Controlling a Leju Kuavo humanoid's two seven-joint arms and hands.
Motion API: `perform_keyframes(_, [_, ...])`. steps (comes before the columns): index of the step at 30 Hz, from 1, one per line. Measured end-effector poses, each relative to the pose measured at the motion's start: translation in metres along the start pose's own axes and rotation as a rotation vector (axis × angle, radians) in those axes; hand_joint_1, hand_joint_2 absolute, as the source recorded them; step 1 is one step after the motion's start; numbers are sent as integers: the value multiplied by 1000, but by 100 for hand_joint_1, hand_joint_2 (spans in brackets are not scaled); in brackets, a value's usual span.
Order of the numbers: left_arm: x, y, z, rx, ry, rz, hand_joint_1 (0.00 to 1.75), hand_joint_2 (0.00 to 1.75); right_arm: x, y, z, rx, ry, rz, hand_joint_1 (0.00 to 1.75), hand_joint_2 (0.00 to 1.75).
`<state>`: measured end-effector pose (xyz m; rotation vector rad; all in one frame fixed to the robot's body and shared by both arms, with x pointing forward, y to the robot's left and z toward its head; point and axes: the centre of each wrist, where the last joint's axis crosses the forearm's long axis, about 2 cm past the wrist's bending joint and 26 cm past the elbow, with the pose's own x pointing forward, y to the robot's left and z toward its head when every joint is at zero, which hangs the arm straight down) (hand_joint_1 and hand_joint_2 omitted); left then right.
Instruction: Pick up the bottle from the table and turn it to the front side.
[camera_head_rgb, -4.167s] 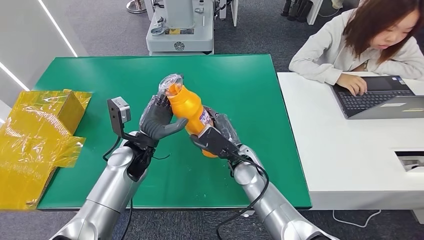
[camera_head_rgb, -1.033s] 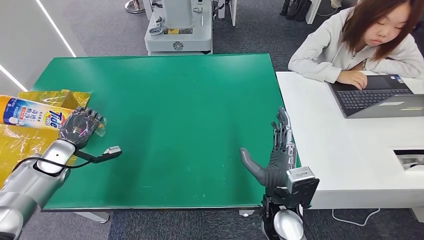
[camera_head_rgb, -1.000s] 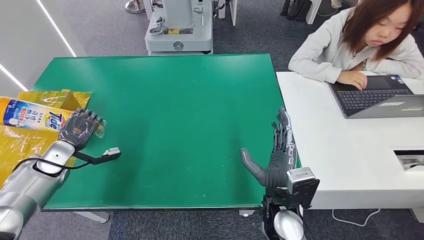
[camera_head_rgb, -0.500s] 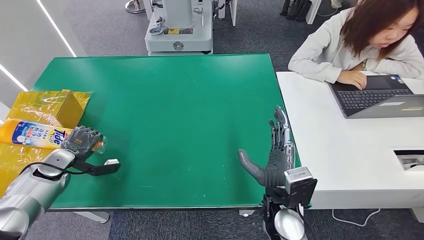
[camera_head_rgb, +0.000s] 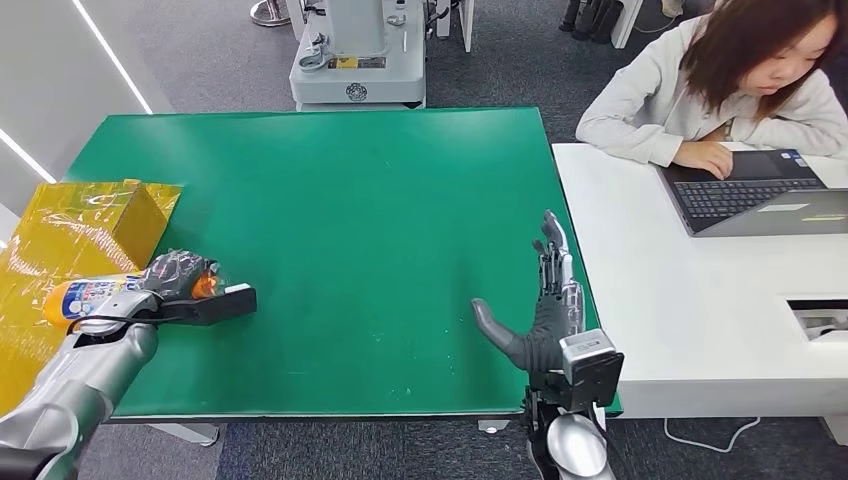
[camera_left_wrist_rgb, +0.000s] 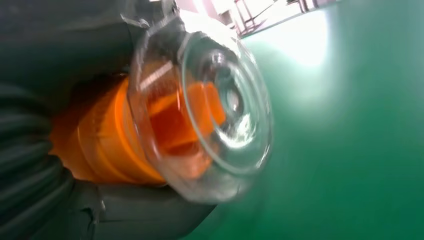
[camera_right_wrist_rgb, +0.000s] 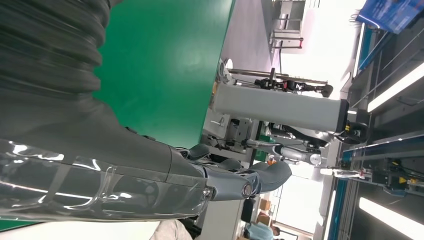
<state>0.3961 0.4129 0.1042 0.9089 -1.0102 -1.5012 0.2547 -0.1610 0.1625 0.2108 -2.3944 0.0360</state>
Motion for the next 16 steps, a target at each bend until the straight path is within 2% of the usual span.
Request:
perform_keyframes(4, [0,9,-3,13,23,74,3,175,-1,-2,0,-4,3,4,0,175])
perform_keyframes(16, [8,-2,-2,20,22,75,0,175,-3,-3,2,-6,13,3,0,175])
